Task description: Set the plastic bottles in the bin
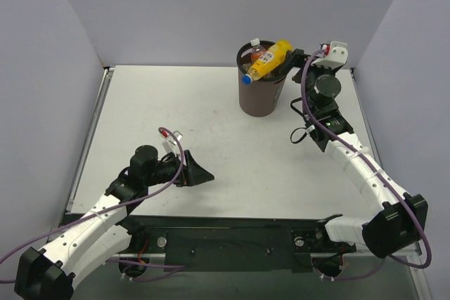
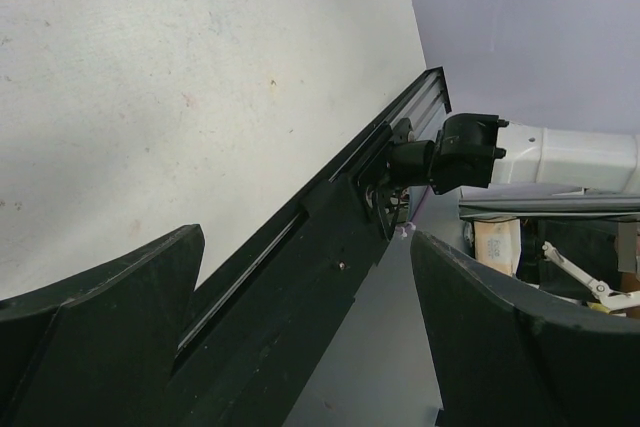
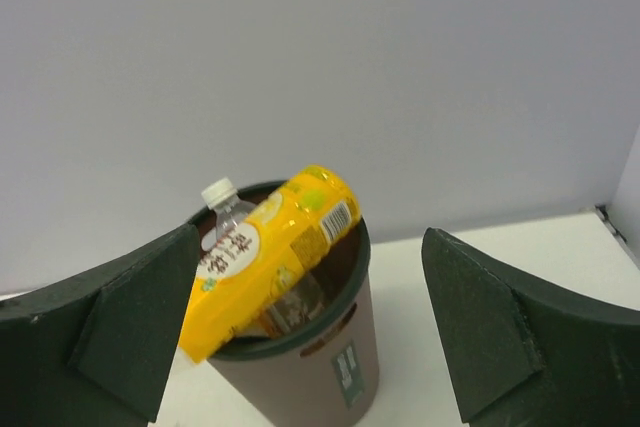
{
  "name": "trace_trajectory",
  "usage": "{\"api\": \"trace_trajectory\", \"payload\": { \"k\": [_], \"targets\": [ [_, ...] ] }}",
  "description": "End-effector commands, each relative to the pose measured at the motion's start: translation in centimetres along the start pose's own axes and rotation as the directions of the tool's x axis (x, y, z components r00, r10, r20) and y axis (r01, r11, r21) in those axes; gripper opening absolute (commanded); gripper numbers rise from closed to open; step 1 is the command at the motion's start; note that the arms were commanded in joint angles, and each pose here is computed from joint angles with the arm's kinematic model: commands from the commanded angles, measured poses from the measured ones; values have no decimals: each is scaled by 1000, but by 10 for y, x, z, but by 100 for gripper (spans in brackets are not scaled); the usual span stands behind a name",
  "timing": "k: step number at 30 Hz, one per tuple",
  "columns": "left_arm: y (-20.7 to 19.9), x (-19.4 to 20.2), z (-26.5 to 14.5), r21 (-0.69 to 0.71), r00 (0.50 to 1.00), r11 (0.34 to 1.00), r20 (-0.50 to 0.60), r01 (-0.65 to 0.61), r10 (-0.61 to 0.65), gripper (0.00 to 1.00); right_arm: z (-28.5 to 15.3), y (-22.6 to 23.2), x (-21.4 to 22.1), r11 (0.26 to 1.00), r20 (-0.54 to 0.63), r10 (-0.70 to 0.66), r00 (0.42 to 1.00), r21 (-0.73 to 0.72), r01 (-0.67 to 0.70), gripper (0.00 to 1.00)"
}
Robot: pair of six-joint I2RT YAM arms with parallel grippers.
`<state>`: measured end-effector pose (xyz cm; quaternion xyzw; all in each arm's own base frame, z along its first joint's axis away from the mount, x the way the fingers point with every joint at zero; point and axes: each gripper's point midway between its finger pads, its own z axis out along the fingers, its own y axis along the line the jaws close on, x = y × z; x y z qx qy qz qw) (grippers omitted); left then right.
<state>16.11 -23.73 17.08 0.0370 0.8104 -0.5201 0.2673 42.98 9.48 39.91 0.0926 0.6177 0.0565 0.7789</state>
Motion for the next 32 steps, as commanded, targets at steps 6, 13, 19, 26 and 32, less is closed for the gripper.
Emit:
{"api": "trace_trajectory", "payload": {
  "k": [6,13,19,26,32],
  "targets": [
    [-12,-8,-9,2,999,999,38,-37,37,96,-61,-45,34,975,-397,22,917,210,68,92],
    [-18,-19,-17,-57,995,994,40,-90,93,96,-133,-79,94,919,-630,17,776,316,237,100],
    [-16,-35,-34,-173,986,977,95,-121,139,96,-188,-101,145,897,-699,46,714,344,279,100],
    [-11,-51,-49,-273,972,955,169,-113,163,96,-204,-119,157,863,-700,52,712,391,321,100],
    [-7,-57,-55,-313,965,945,202,-97,166,96,-207,-122,165,856,-702,51,710,397,330,99]
  ]
}}
